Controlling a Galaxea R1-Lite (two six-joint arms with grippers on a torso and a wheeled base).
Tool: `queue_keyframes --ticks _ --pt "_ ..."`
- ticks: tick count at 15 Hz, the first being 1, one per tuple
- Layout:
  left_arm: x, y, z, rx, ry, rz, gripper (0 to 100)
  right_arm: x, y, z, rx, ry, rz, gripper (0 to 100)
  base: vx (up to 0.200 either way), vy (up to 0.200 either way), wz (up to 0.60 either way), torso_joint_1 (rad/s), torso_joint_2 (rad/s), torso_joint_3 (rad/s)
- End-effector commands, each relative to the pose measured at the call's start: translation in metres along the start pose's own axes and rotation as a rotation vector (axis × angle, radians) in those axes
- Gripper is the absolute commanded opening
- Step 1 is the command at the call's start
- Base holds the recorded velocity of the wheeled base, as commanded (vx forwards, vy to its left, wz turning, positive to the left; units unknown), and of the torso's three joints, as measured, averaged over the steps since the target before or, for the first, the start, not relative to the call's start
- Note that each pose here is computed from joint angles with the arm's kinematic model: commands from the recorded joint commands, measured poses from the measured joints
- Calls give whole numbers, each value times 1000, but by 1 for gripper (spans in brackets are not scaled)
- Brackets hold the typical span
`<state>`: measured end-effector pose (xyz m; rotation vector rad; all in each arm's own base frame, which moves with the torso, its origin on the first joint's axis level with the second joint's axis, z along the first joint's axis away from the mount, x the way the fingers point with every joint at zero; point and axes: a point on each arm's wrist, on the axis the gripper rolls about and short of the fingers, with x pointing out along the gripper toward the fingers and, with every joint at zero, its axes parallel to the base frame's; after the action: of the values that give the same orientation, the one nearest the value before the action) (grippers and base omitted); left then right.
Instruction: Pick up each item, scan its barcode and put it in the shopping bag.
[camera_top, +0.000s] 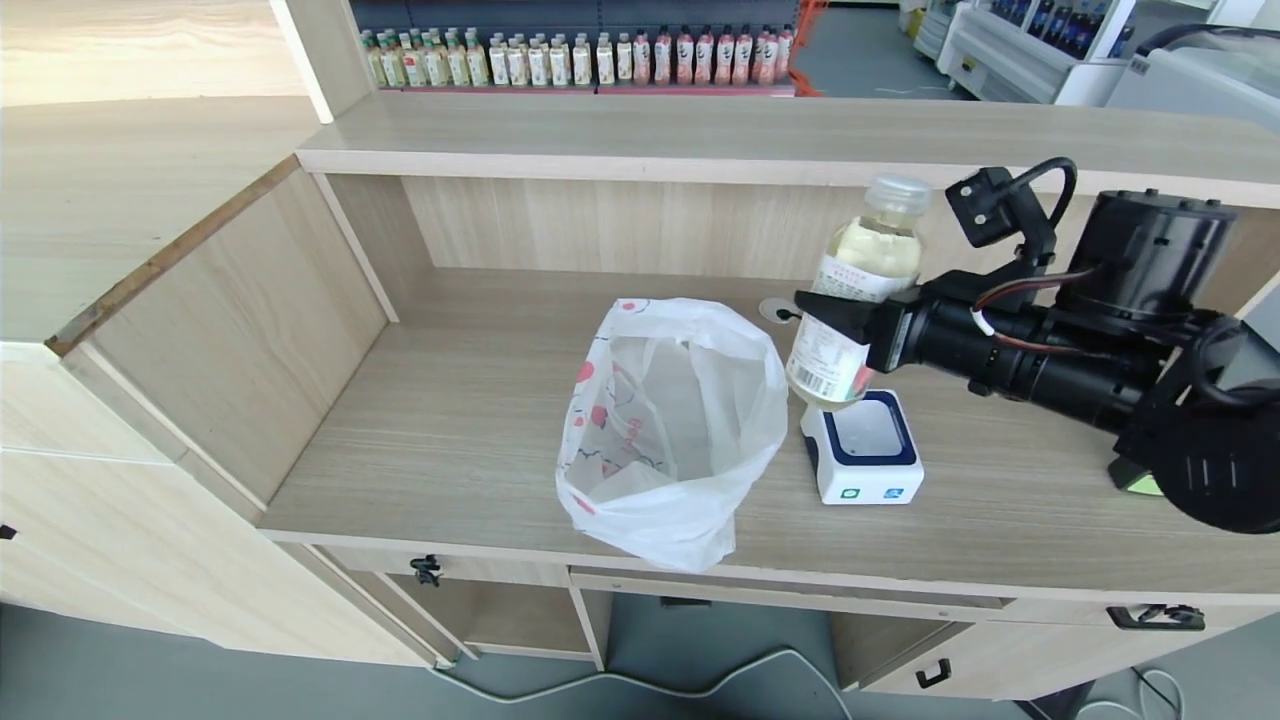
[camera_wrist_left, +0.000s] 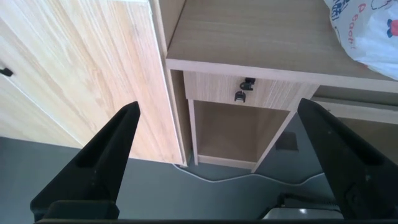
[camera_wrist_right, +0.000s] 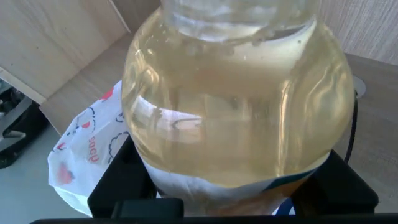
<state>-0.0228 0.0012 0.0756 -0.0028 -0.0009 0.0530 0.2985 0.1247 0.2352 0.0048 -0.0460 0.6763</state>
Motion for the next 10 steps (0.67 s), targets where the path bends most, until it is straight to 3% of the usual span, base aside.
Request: queue_keyframes --ticks 1,6,10 --pt "0 0 0 0 -1 2 100 28 -5 -23 8 24 11 0 0 0 0 0 0 0" --pt "0 0 0 0 -1 1 100 58 -15 -68 -20 -37 9 0 0 0 0 0 0 0" --pt "0 0 0 0 -1 1 100 80 -27 -102 -49 -8 -6 0 0 0 0 0 0 0"
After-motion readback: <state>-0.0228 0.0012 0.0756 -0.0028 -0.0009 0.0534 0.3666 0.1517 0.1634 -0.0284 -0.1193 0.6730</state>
